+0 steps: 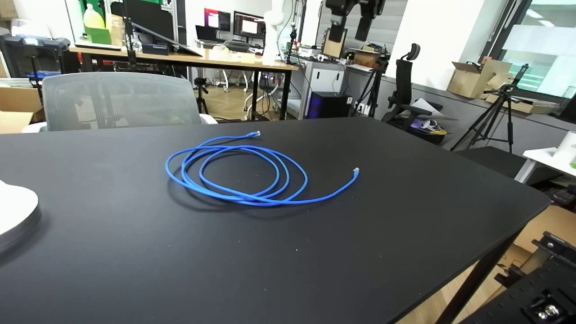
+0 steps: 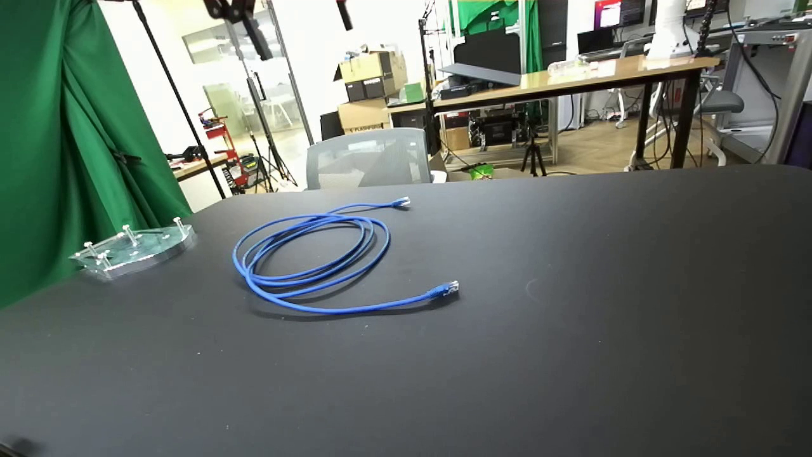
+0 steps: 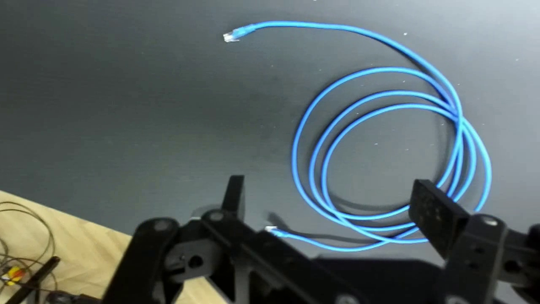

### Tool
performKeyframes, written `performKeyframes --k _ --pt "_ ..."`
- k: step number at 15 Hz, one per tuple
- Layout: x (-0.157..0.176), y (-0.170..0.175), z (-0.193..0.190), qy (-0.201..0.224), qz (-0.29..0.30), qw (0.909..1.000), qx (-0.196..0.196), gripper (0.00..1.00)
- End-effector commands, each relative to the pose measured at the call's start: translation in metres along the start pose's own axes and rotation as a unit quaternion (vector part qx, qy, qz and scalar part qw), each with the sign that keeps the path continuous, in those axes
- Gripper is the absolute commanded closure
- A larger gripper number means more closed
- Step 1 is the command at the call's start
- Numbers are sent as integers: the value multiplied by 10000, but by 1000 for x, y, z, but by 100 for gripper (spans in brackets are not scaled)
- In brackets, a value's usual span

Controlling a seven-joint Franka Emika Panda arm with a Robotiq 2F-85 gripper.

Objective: Move the cable to the right.

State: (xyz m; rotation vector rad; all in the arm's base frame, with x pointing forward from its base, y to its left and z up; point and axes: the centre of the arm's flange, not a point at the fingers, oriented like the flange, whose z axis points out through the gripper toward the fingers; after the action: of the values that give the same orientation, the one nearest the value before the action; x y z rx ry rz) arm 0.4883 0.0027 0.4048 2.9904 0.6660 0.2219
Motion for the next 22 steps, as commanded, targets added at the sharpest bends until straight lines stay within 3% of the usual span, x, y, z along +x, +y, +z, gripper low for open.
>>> performKeyframes --k 1,4,9,10,11,15,22 --pt "34 -14 40 -313 -774 9948 581 0" --pt "52 -43 76 -708 -1508 9824 840 0" --pt "72 -95 127 -1245 -2422 9610 473 0" --pt "72 -102 131 -1359 -2444 9595 331 0" --pt "57 -94 127 -1183 -2381 9625 542 0" --pt "57 -98 135 -1232 -2427 9606 557 0" --pt "69 -140 202 -1498 -3014 9394 648 0"
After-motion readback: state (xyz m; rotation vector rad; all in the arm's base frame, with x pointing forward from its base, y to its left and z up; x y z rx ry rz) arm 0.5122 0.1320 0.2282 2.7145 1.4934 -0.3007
